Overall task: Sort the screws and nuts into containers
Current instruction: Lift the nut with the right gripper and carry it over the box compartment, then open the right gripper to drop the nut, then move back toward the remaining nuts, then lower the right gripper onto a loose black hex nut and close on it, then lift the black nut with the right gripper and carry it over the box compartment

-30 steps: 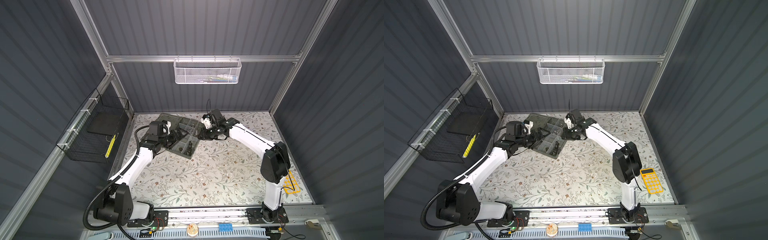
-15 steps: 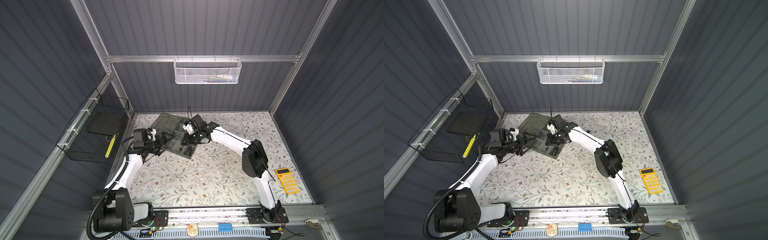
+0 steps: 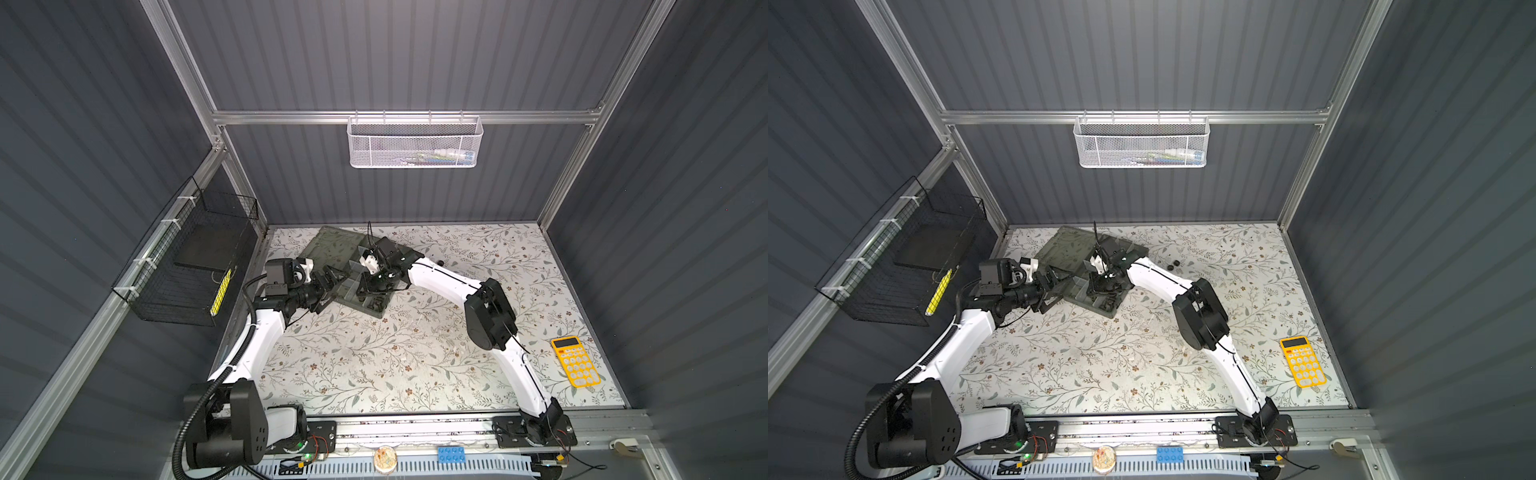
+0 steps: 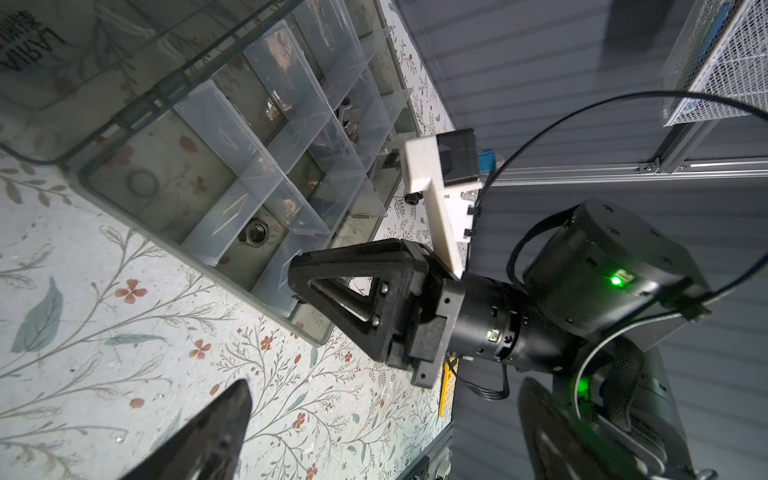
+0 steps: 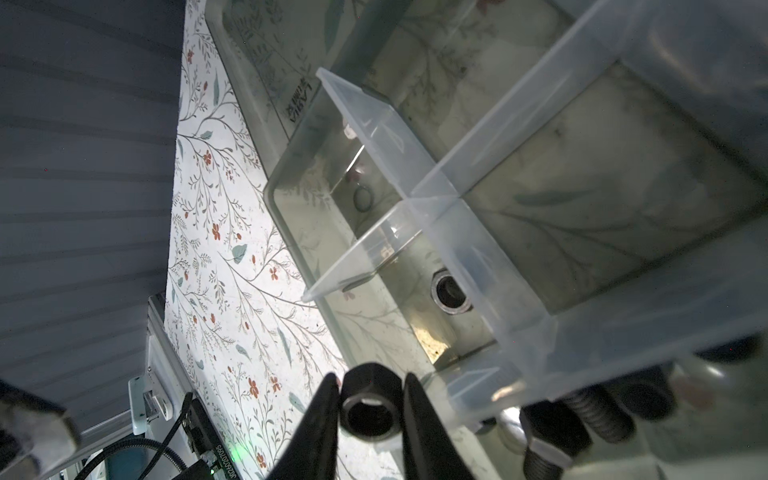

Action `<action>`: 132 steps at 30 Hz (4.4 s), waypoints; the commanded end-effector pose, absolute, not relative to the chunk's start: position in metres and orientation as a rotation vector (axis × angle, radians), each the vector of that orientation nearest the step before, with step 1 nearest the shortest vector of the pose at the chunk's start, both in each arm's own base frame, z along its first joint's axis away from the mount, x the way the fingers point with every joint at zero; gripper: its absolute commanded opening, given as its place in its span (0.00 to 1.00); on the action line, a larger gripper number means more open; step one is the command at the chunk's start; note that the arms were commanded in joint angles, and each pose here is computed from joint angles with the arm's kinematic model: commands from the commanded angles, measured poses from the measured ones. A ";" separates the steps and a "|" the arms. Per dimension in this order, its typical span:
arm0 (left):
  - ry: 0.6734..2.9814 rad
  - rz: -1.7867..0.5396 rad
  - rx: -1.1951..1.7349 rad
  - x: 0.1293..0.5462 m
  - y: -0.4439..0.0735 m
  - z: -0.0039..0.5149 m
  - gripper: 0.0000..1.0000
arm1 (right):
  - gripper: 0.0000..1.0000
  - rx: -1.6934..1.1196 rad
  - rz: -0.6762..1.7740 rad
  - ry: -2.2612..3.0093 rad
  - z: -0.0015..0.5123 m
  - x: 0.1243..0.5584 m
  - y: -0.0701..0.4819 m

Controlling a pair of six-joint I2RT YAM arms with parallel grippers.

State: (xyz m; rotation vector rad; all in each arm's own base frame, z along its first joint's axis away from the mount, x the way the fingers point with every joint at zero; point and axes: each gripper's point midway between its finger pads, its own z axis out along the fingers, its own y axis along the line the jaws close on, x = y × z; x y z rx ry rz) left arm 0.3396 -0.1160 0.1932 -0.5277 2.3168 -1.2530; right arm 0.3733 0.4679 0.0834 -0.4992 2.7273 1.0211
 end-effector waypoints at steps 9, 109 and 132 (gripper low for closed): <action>2.309 -1.186 -0.461 0.334 -0.111 0.218 1.00 | 0.38 -0.505 1.022 2.693 0.104 0.378 0.471; 2.546 -1.168 -0.040 0.378 -0.285 0.158 1.00 | 0.24 -0.001 0.231 2.812 0.009 0.541 0.182; 2.513 -1.176 -0.029 0.372 -0.282 0.173 1.00 | 0.06 0.047 0.295 2.795 0.039 0.517 0.179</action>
